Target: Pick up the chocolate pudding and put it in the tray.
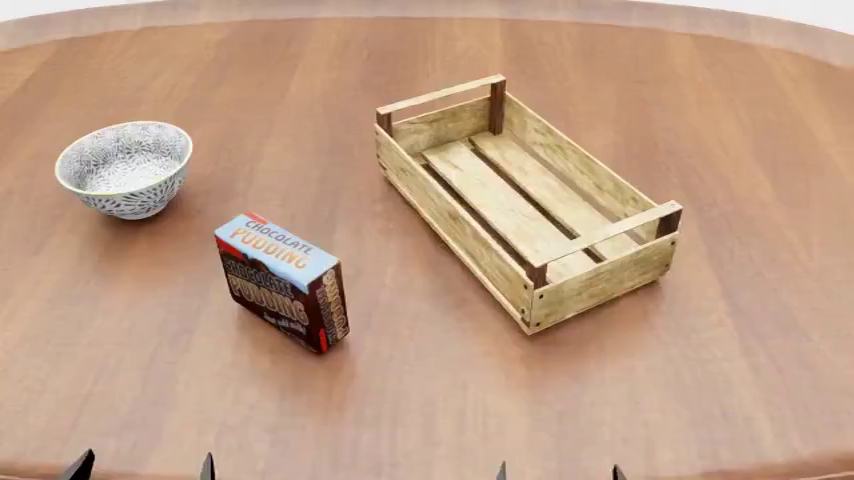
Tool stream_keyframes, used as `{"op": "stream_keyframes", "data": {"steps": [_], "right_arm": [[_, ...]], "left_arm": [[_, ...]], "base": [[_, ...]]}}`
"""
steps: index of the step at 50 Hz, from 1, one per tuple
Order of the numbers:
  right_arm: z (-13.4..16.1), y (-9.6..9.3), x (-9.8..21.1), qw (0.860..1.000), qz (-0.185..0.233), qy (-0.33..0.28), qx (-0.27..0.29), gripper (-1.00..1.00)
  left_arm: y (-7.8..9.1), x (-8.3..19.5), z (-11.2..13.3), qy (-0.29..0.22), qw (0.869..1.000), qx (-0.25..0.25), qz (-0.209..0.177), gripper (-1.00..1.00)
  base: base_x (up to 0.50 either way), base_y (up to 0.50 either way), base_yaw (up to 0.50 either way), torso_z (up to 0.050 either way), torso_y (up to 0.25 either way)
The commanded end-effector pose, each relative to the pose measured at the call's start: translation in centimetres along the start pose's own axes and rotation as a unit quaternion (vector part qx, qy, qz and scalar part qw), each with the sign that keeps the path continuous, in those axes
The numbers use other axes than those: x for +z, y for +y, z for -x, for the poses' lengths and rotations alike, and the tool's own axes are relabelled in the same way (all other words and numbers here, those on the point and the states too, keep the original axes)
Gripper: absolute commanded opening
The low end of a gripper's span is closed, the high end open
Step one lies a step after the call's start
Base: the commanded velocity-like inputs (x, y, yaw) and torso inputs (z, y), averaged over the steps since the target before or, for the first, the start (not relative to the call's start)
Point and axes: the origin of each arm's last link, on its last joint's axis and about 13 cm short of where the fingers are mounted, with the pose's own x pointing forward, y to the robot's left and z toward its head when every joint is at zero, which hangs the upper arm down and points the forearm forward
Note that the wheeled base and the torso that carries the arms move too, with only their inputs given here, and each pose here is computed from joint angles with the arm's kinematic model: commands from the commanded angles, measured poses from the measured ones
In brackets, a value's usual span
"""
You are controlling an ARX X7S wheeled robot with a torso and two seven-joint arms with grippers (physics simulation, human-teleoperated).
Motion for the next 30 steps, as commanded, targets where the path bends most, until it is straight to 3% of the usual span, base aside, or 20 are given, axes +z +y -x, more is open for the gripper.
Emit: {"op": "stream_keyframes", "data": {"steps": [1, 4, 12, 30], "right_arm": [[-0.2, 0.0, -0.1, 1.0, 0.0, 0.0, 0.0, 1.0], [-0.9, -0.3, 0.9, 1.0, 0.001, -0.002, 0.008, 1.0], [-2.2, 0.0, 1.8, 0.999, 0.019, -0.019, 0.023, 1.0], [-2.8, 0.3, 1.5, 0.999, 0.018, -0.021, 0.027, 1.0]], "left_arm": [[0.1, 0.0, 0.0, 0.0, 1.0, 0.002, 0.0, 1.0], [0.4, -0.2, -0.8, 0.004, 0.999, 0.007, -0.041, 1.0], [0.6, 0.8, -2.3, -0.012, 0.998, 0.006, -0.055, 1.0], [0.5, 0.6, -2.3, -0.012, 0.998, 0.005, -0.065, 1.0]], "base": [[0.0, 0.0, 0.0, 0.0, 0.0], [0.0, 0.0, 0.0, 0.0, 0.0], [0.01, 0.0, 0.0, 0.0, 0.0], [0.23, 0.0, 0.0, 0.0, 0.0]]}}
